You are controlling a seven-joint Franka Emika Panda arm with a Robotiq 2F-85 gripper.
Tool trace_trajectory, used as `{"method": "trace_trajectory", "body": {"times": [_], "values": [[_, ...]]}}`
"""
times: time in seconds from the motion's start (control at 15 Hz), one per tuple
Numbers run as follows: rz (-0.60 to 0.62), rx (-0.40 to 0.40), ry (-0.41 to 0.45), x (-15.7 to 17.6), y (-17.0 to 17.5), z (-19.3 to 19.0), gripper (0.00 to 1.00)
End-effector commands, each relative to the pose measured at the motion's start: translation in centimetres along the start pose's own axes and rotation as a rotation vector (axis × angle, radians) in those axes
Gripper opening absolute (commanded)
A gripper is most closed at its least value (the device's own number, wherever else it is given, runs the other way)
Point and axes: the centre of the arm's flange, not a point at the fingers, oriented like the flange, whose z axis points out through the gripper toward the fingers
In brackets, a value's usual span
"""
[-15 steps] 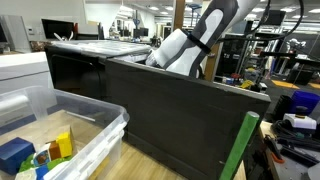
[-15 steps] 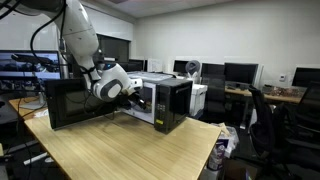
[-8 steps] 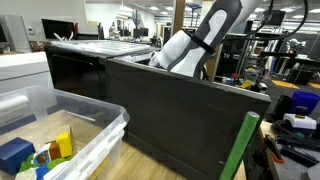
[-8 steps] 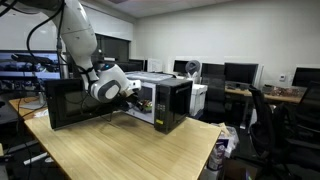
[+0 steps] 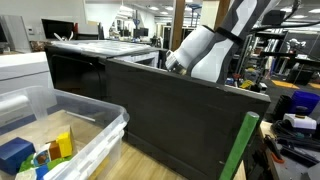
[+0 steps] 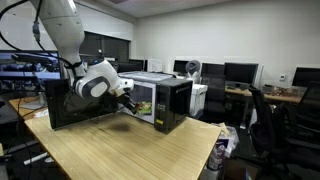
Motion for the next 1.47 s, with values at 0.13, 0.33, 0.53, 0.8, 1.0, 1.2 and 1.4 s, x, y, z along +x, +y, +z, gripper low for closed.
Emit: {"method": "trace_trajectory", "body": {"times": [0.13,0.33,0.53,0.8,1.0,1.2,1.4], "values": [[-0.014,-0.01,-0.009,-8.2,1.5,-3.7,0.01],[-0.009,-0.024,-0.045,-9.7,1.9,-4.9,0.01],[0.002,-0.041,-0.083,-11.1,2.5,-5.6,0.01],[0.014,-0.059,-0.131,-12.4,3.2,-6.1,0.01],[0.049,-0.088,-0.17,-13.1,4.8,-6.2,0.01],[0.091,-0.123,-0.202,-13.4,6.9,-6.6,0.01],[0.133,-0.151,-0.206,-12.9,8.6,-7.1,0.01]]}}
